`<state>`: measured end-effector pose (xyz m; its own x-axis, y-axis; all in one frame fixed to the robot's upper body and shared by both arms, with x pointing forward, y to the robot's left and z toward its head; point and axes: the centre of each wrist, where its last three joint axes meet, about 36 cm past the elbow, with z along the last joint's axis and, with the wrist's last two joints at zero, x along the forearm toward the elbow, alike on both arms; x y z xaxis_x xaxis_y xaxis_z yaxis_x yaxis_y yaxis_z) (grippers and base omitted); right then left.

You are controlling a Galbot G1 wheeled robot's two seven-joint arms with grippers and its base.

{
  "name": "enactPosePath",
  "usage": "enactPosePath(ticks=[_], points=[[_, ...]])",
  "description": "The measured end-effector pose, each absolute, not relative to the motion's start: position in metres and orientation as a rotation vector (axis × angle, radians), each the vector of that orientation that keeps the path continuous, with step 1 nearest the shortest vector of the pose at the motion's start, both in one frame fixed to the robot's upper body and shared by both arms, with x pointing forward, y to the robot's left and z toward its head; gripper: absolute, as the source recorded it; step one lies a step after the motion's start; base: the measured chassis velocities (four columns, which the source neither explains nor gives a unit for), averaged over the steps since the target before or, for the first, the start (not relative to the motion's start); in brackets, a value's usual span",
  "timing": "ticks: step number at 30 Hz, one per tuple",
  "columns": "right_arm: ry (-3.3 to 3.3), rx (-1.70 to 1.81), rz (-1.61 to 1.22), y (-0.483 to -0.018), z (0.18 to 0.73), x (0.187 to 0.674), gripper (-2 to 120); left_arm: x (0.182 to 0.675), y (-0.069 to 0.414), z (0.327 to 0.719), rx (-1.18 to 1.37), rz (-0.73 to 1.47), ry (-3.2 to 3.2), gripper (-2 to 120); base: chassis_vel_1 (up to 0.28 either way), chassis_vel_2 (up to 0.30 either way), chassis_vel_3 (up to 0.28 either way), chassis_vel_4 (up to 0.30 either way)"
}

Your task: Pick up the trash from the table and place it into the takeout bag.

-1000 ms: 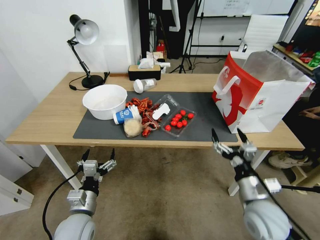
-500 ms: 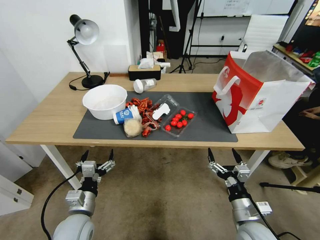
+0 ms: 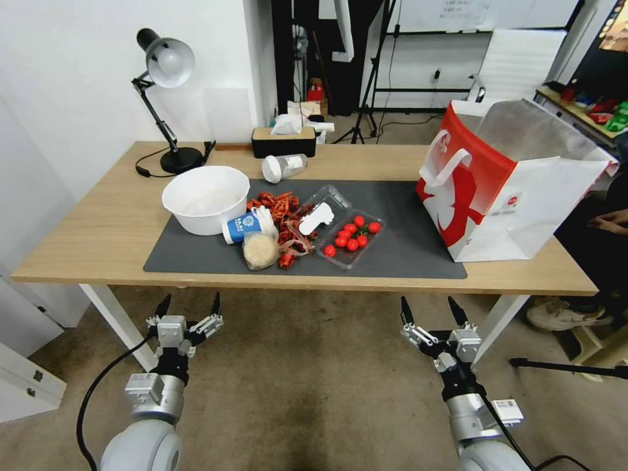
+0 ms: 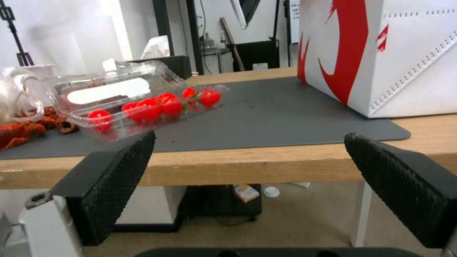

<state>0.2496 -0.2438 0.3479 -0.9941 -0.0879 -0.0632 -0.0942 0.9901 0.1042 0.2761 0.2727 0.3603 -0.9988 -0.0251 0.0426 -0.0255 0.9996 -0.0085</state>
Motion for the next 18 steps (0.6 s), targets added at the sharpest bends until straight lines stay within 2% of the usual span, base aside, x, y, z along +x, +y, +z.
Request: enactPosePath(ticks=[6, 11, 18], points=[[3.078, -0.13, 0.153, -0.246, 0.353, 0.253, 100, 0.299, 0.283, 0.386, -0.061, 0.132, -3.103, 100, 0.0, 0.0, 0.0, 0.0], [3.074, -0.122, 0.142, -0.248, 0.362, 0.256, 100, 0.342, 0.291, 0.426, -0.233, 0.201, -3.122, 100, 0.0, 0.0, 0.0, 0.0], [3.078, -0.111, 0.133, -0.249, 0.365, 0.253, 100, 0.368, 0.273, 0.441, -0.413, 0.311, -3.036, 100, 0.0, 0.0, 0.0, 0.0]])
